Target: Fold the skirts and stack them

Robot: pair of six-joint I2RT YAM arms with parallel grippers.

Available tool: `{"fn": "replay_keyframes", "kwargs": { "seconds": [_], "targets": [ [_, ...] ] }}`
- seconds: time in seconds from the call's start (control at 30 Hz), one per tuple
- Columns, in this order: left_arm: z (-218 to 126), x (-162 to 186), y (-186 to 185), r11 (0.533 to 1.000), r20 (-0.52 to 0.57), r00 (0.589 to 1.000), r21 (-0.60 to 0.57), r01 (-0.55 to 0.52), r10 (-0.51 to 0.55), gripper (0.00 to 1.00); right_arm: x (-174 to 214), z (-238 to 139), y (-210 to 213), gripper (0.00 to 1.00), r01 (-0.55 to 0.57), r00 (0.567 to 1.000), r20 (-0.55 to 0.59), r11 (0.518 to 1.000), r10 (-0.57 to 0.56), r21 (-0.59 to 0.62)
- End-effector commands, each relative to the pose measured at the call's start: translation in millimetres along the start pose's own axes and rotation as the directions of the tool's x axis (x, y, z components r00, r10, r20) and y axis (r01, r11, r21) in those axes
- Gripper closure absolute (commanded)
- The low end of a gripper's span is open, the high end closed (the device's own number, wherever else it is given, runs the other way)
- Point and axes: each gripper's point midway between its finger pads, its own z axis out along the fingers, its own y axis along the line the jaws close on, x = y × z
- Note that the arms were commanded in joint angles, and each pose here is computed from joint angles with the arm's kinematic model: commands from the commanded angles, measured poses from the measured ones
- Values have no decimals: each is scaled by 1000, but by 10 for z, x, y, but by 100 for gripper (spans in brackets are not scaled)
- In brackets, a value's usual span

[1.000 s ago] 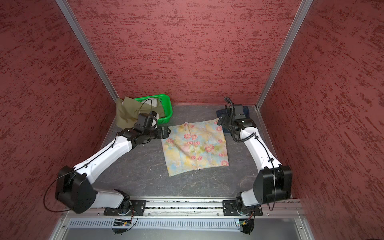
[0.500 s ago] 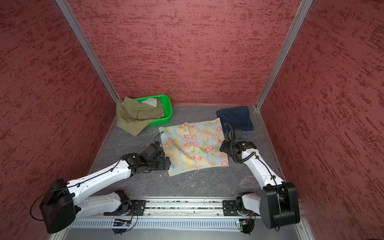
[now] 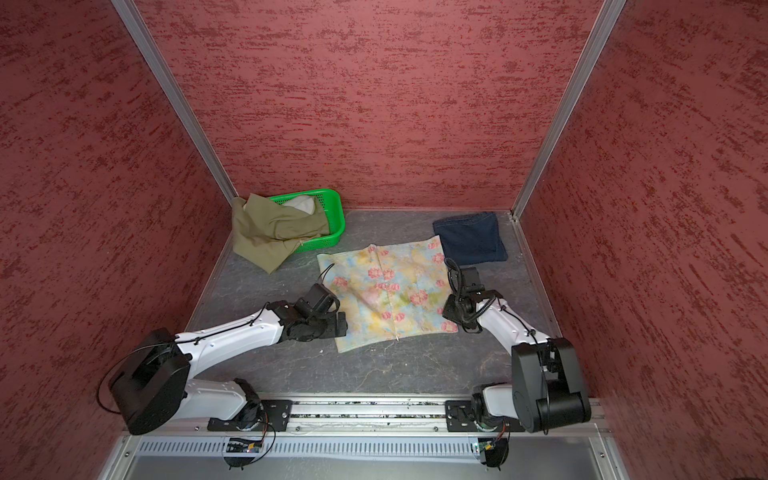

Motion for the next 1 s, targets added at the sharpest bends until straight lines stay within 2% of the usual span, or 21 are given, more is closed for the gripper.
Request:
{"fn": "replay_keyframes", "kwargs": {
  "seconds": [0.0, 0.07, 0.17, 0.23, 0.43, 0.6, 0.8, 0.97],
  "targets": [
    [-41, -150, -84, 999, 24, 1000, 36, -4, 3, 1, -81, 63, -50, 59, 20, 999, 40, 1000, -21, 24],
    [-30, -183, -56, 999, 22, 1000, 39, 3, -4, 1, -74, 117, -106, 69, 34, 999, 37, 998, -36, 53],
    [-2, -203, -35, 999, 18, 1000, 39, 9, -10, 1, -68, 138, -98, 94, 54, 998, 29, 997, -56, 48],
    [36, -213, -17, 999, 12, 1000, 37, 17, -18, 1, -121, 78, -83, 100, 59, 996, 56, 997, -62, 47],
    [191, -202, -32, 998, -11, 999, 44, 35, -34, 1, -292, -269, 55, 100, 95, 986, 131, 994, -101, 46],
    [311, -224, -64, 998, -21, 999, 54, 45, -44, 1, -288, -569, 370, 100, 173, 966, 186, 983, -182, 61],
    [463, -205, -104, 996, -43, 998, 74, 54, -51, 1, 69, -729, 1113, 100, 334, 920, 200, 941, -338, 52],
    [478, -197, -51, 992, -38, 996, 93, 81, -78, 1, 546, -736, 1968, 100, 474, 864, 195, 880, -464, -9]
  ]
}}
